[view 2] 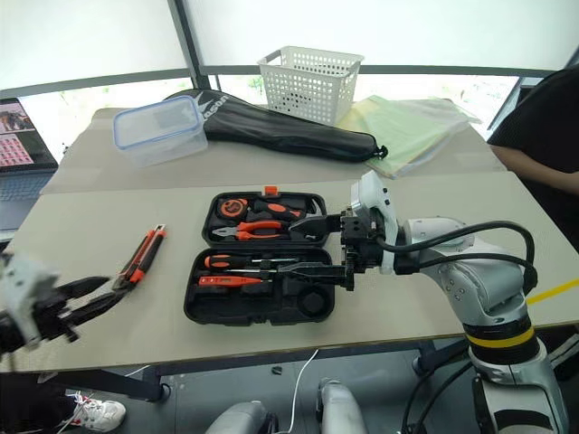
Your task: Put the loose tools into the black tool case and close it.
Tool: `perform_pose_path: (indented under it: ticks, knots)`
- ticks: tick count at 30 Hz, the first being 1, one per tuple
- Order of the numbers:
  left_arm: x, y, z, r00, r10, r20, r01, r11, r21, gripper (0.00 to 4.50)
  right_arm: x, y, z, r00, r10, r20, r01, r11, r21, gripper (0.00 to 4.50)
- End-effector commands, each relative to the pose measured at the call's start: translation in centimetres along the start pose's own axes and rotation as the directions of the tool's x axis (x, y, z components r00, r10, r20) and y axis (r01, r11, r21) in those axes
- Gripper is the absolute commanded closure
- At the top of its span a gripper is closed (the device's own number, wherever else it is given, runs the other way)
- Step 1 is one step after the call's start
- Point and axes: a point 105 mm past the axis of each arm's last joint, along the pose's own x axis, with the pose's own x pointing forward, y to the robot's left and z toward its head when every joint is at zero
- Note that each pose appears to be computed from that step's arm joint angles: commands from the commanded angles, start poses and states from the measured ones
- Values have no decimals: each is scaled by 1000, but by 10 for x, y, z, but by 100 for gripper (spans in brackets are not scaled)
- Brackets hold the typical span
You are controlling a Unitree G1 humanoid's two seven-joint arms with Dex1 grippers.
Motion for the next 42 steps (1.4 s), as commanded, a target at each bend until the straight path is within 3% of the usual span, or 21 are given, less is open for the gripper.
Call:
perform_pose_path:
  ticks: [1,3,10,14,24,27,31,33,36,38,40,42]
  knots:
    - [-25,10,-6,995,102,-15,-103,994,-38,73,3,5,13,998,65,17,-64,996,-69,0]
    - [-29,9,-9,994,109,-32,-110,993,-44,5,5,5,13,996,83,10,-82,993,-80,0]
    - [20,16,10,985,116,-129,-118,993,-9,5,12,4,10,997,71,11,-70,992,-107,0]
    - [53,12,23,983,40,-181,-45,999,-22,5,12,8,6,998,61,12,-59,992,-112,0]
    - [104,27,9,948,42,-315,-60,997,-48,5,10,15,-2,1000,0,12,1,995,-96,0]
    - [112,25,10,957,8,-290,-31,997,-76,69,7,15,-1,1000,-21,8,22,994,-103,0]
    - [114,19,14,964,-24,-265,1,996,-90,214,4,16,-2,999,-36,1,35,993,-109,0]
    - [115,13,25,979,-59,-194,42,995,-91,272,2,16,-3,999,-46,-1,45,993,-106,0]
    - [107,-6,66,982,-191,9,191,982,-4,271,0,19,-6,998,-53,-15,51,994,-94,0]
    - [94,-22,96,941,-318,120,304,945,119,271,-4,21,-11,998,-49,-33,47,997,-65,0]
    - [79,-45,118,869,-481,118,437,856,274,272,-10,25,-16,997,-43,-56,41,998,-43,0]
    - [70,-71,120,782,-623,-8,575,717,395,272,-15,25,-19,995,-62,-73,59,997,-45,0]
